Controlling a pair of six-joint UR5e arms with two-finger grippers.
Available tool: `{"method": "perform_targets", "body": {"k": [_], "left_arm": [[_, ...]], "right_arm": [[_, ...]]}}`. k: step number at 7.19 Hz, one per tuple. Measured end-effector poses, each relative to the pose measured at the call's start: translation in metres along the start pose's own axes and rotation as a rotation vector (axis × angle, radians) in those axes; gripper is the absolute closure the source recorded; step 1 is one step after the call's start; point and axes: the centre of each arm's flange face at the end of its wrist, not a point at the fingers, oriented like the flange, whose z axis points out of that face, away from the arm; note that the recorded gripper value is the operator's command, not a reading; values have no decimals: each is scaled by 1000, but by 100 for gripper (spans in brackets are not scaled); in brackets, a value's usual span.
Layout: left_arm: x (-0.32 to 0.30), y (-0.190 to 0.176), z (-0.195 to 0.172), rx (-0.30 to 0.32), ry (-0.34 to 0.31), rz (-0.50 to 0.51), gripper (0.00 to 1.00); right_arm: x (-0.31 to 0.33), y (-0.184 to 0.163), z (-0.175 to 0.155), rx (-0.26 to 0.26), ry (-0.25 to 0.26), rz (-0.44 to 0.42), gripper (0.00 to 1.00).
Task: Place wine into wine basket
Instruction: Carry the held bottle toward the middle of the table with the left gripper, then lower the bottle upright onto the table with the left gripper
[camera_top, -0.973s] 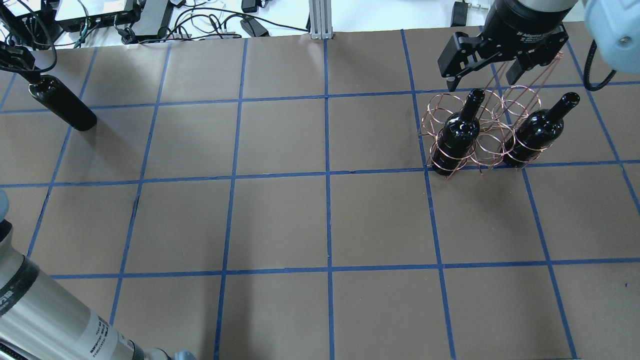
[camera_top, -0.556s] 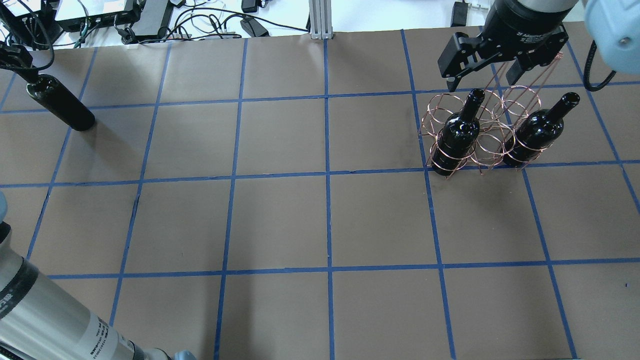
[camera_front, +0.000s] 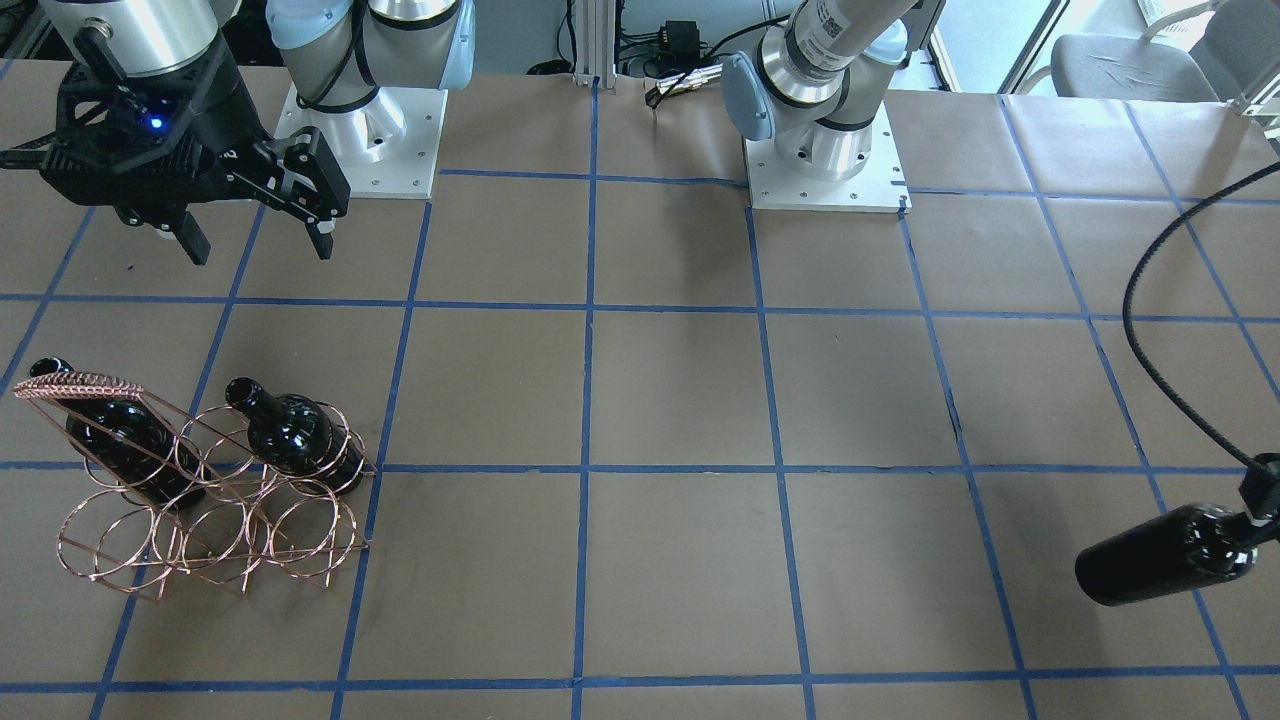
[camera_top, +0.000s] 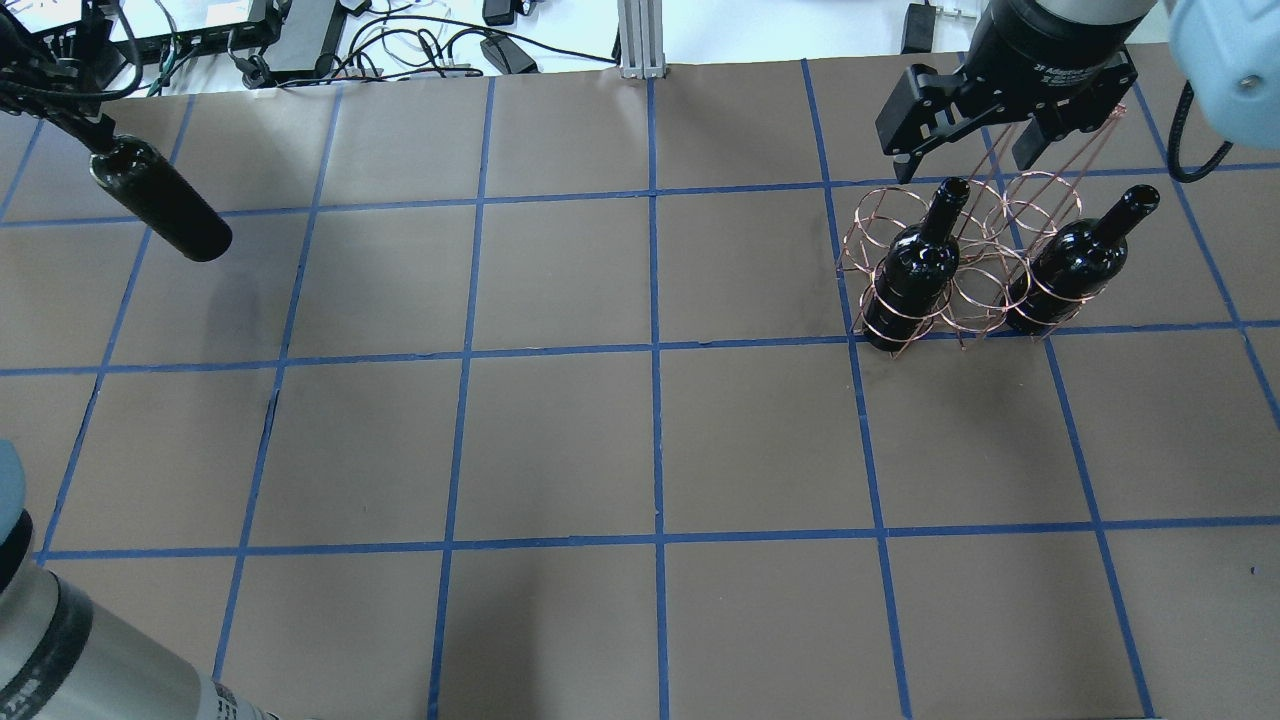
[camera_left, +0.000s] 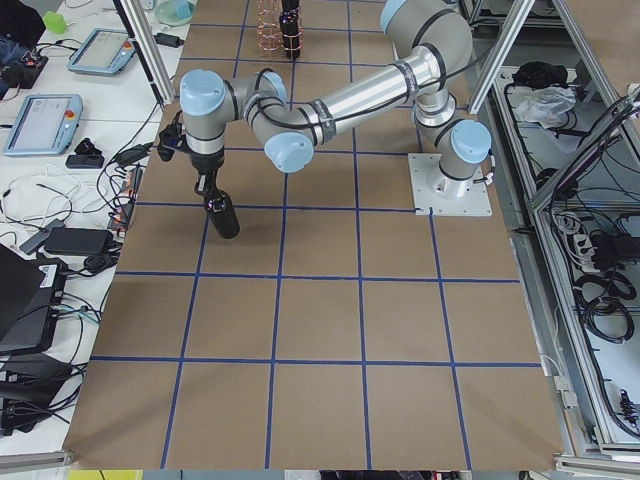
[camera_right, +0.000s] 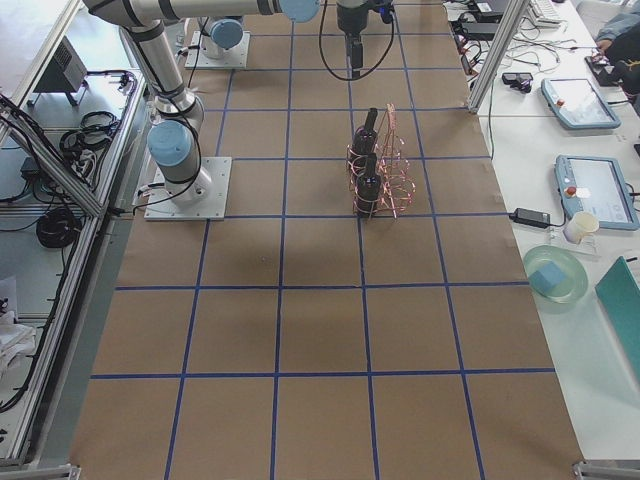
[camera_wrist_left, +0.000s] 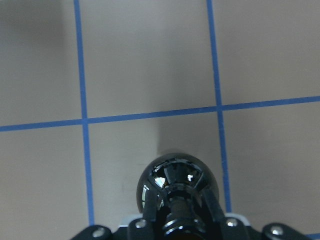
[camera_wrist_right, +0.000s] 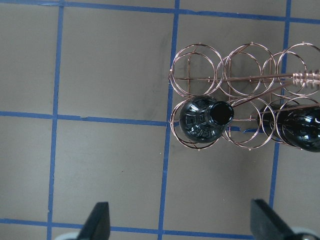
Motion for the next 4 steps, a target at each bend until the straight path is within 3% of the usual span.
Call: {"method": "perform_targets", "body": {"k": [4], "left_arm": [[197, 63, -11, -58, 59, -66, 100]], "right_arm": [[-1, 2, 5, -10, -2, -1, 0]]}}
